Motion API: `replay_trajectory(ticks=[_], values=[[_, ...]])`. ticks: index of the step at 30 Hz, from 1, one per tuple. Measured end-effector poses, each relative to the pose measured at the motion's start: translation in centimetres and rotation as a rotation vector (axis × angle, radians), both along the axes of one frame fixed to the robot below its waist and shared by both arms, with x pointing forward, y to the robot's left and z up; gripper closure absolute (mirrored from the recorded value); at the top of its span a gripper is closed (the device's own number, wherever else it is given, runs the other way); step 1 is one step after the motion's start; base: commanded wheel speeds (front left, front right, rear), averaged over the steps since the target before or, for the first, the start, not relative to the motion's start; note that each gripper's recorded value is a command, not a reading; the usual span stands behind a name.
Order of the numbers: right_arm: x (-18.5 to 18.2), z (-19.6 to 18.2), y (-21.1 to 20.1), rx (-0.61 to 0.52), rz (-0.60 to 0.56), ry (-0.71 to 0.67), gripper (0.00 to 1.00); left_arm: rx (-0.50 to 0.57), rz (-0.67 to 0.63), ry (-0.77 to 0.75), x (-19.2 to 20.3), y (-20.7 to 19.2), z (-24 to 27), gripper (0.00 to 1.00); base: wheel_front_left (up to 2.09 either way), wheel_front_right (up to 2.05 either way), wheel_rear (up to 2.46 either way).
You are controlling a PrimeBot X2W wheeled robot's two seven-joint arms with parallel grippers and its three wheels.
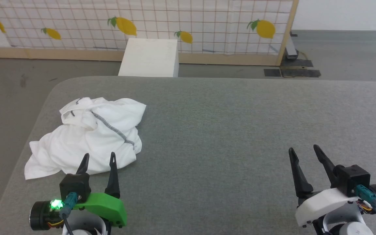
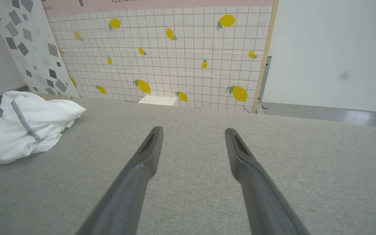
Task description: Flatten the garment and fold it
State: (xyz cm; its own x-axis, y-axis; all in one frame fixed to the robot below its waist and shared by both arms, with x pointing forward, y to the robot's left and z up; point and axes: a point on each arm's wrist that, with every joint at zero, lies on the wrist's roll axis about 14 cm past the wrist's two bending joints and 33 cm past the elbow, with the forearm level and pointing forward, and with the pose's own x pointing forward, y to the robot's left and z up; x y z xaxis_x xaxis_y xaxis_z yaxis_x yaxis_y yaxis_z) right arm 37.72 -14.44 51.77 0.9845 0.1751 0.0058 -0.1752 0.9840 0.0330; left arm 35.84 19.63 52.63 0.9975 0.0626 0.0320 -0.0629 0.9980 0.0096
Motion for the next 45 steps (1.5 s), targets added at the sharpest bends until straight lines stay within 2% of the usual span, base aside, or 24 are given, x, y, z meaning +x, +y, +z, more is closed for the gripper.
replay_trajectory(ticks=[28,45], values=[[1.3,-1.0,6.4,0.054,0.18,0.011,0.0,-0.027,0.216,-0.018,-5.3,6.2,-0.7,0.0,0.0,0.0,0.0],[1.0,-2.1,9.3,0.074,0.265,0.034,0.0,-0.04,0.313,-0.033,-8.0,8.4,-1.1,0.0,0.0,0.0,0.0]])
